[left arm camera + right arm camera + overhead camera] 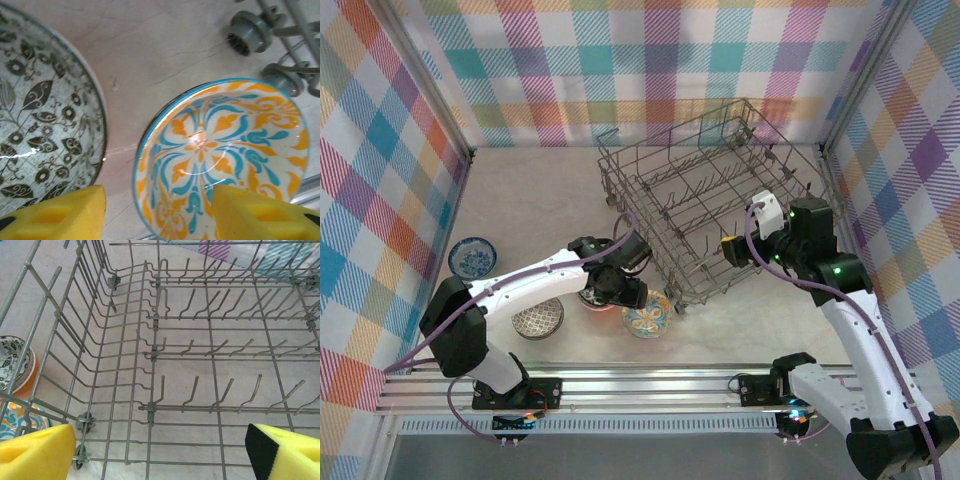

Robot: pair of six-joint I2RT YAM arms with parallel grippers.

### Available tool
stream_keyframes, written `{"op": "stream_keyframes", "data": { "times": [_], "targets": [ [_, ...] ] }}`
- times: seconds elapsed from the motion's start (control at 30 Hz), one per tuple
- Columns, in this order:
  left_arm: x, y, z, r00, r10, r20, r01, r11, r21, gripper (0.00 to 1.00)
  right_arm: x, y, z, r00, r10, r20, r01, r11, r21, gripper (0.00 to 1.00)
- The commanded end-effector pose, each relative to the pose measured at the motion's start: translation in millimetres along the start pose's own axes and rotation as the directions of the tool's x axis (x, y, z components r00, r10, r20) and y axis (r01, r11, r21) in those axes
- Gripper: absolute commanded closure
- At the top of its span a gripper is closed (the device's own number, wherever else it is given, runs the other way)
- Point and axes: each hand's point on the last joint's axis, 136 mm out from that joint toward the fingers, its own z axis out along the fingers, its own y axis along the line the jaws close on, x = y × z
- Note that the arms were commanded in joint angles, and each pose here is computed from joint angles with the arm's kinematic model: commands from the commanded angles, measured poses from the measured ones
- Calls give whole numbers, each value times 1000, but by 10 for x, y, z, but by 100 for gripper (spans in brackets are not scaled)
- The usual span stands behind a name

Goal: Load the bowls into the dish rack

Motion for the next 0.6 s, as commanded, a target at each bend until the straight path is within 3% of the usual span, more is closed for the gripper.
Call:
{"op": "stream_keyframes", "data": {
  "times": [0.0, 0.37, 0.57],
  "targets": [
    [150, 135, -102, 999, -37, -41, 37, 999, 11, 41, -98, -15, -81, 1000, 1, 21, -2, 1000, 14, 11],
    [287, 15, 138, 986, -93, -137, 105, 991, 83, 44, -72, -32, 50, 1000, 21, 5, -21, 1000, 2, 11],
    [280, -25, 219, 983, -102, -154, 117, 989, 94, 51, -33, -27, 73, 1000, 26, 1, -26, 1000, 0, 11]
  ]
}}
